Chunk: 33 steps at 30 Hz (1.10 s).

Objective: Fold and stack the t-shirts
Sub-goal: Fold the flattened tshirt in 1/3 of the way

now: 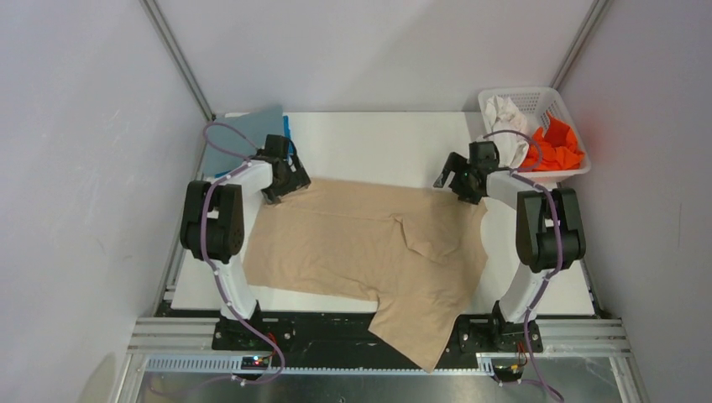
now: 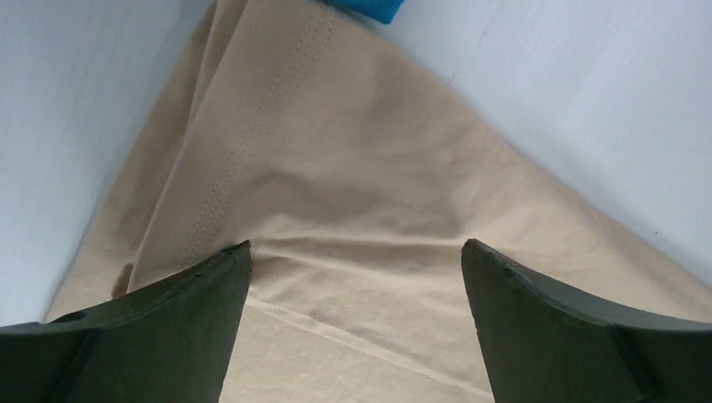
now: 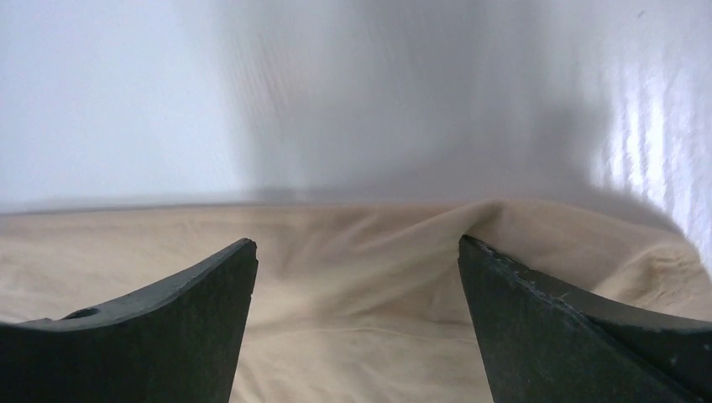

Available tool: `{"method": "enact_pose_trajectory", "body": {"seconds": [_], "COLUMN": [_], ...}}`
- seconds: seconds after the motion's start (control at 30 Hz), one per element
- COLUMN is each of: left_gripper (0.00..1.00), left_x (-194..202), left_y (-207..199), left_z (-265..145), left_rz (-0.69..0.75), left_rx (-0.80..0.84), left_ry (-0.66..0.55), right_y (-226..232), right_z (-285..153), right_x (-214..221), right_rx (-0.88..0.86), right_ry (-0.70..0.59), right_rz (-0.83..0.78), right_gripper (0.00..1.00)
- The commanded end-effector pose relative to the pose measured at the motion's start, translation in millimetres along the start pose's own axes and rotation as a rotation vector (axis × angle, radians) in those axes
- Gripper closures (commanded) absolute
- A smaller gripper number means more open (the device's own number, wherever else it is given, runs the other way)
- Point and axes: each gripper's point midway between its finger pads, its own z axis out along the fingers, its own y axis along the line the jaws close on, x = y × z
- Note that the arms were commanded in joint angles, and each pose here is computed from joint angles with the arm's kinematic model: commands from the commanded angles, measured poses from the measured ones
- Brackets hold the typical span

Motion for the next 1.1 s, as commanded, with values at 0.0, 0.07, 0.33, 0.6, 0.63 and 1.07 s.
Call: {"method": "enact_pose_trajectory", "body": {"seconds": [0.0,0.07,0.33,0.6,0.63,1.07], "left_gripper": [0.00,0.00,0.00,0.00,0.00,0.00], "left_x": [-8.0,-8.6,-27.3,-35.4,-43.2,30.4], "left_y": [-12.7,-15.5,-20.9,-19.7,-19.6,50.5], "left_z": [4.2,7.4,1.9,-6.1,-16.5,-152.5], "left_rz": [-0.088,-0.109,-0.169,-0.164,-0.157,-0.152], "left_rx": [0.059,0.064,0.059,0.052,0.057,-0.045], "left_ry": [-0.004,0.002,-0.052,-0.087,-0.118,-0.300], "right_y": [-12.6,-14.0,-7.8,14.3,19.9,30.6], "right_z": [15.2,21.0,45.8,51.9,43.4,-121.0], "right_x": [-12.6,-21.6,-67.7,-112.8,-120.5,-26.2], "right_rx": [0.025,0.033,0.026,-0.013,-0.018,0.219], "right_ry": [0.035,0.055,0.055,-0.021,-0.045,-0.173], "right_rz": [0.041,0.030,0.022,-0.037,-0.065,-0.267], "right_gripper": [0.06,0.06,0.07,0.07,0.07,0.01]}}
